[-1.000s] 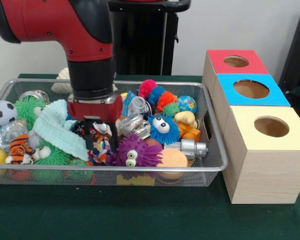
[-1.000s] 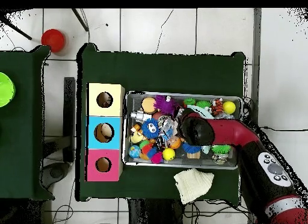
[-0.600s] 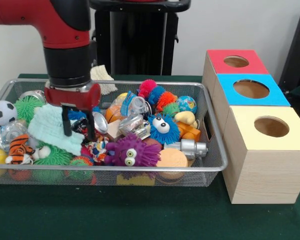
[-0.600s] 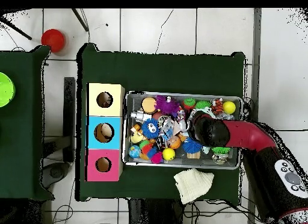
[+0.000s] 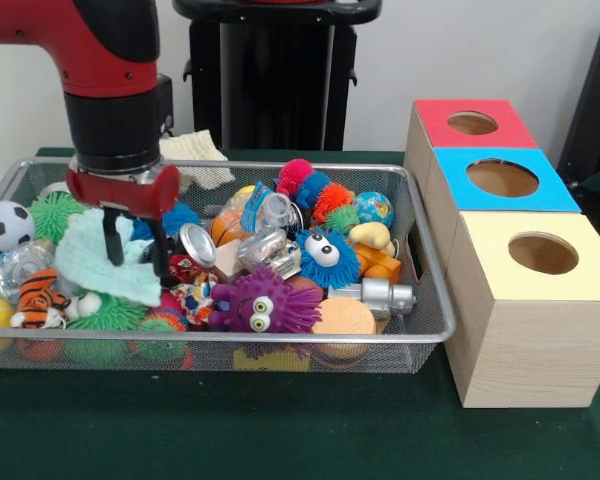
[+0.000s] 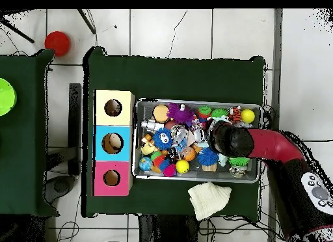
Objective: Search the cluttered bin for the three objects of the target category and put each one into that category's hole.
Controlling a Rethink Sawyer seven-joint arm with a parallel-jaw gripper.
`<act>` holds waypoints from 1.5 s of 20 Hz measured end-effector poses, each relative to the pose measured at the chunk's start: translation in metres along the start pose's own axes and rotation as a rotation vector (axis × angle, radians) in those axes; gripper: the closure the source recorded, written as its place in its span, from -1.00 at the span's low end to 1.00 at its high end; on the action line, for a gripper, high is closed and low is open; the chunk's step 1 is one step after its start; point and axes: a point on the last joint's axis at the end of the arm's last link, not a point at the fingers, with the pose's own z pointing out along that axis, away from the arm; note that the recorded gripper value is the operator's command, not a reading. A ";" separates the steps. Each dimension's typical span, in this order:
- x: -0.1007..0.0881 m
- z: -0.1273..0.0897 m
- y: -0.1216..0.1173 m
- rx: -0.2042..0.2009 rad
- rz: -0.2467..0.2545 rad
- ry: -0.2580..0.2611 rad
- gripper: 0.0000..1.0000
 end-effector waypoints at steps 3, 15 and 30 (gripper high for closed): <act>0.000 0.007 0.015 0.002 -0.022 0.001 -1.00; 0.001 0.011 0.058 -0.013 -0.072 -0.001 -1.00; -0.010 0.012 0.036 -0.014 -0.025 -0.009 -1.00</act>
